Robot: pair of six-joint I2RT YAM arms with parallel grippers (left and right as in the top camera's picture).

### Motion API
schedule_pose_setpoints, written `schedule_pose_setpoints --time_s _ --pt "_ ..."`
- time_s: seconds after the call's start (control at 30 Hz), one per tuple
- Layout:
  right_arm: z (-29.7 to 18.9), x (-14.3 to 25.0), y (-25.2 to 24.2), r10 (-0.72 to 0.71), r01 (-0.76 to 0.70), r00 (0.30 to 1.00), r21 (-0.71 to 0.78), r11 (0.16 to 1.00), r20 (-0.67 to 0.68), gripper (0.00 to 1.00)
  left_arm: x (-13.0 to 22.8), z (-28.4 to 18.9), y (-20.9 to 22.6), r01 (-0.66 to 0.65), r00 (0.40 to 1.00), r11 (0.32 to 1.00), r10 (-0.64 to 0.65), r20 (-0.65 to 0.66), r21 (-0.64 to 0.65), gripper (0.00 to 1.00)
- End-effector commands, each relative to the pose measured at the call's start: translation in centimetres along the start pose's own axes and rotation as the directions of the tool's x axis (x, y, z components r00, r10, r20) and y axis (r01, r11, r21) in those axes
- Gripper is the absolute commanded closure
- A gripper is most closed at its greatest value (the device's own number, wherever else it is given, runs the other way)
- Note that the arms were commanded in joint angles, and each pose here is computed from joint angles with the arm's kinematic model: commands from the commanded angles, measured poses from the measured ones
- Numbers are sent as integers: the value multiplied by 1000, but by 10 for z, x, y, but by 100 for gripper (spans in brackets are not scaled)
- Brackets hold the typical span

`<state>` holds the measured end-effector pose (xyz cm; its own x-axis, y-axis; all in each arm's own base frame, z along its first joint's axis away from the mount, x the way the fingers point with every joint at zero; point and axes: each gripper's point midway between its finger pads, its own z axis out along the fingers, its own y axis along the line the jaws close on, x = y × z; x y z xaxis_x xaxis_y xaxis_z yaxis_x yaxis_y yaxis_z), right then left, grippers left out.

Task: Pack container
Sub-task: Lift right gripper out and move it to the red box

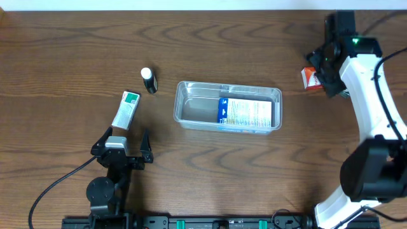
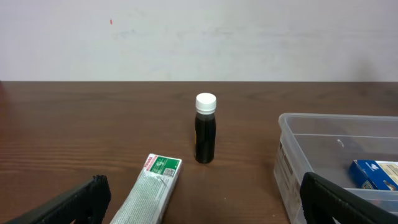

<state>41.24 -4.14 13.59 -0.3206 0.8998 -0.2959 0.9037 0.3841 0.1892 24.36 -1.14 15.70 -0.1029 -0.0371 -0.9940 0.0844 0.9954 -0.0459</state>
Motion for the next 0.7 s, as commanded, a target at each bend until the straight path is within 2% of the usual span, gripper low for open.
schedule_pose_setpoints --time_s 0.0,0.2,0.27,0.43,0.67 --pt "26 -5 -14 287 -288 957 29 957 35 12 17 2 2 -11 999 1000 10 -41 -7 2" --pt "57 -13 2 326 -319 942 -94 943 75 12 17 2 2 -11 999 1000 10 -41 -7 2" --pt "64 -15 4 332 -322 939 -110 940 94 8 17 2 2 -11 999 1000 10 -41 -7 2" --pt "89 -14 8 334 -324 938 -107 940 97 2 17 2 2 -11 999 1000 10 -41 -7 2" --pt "117 -7 0 336 -333 939 -57 941 64 1 17 2 2 -10 999 1000 10 -41 -8 2"
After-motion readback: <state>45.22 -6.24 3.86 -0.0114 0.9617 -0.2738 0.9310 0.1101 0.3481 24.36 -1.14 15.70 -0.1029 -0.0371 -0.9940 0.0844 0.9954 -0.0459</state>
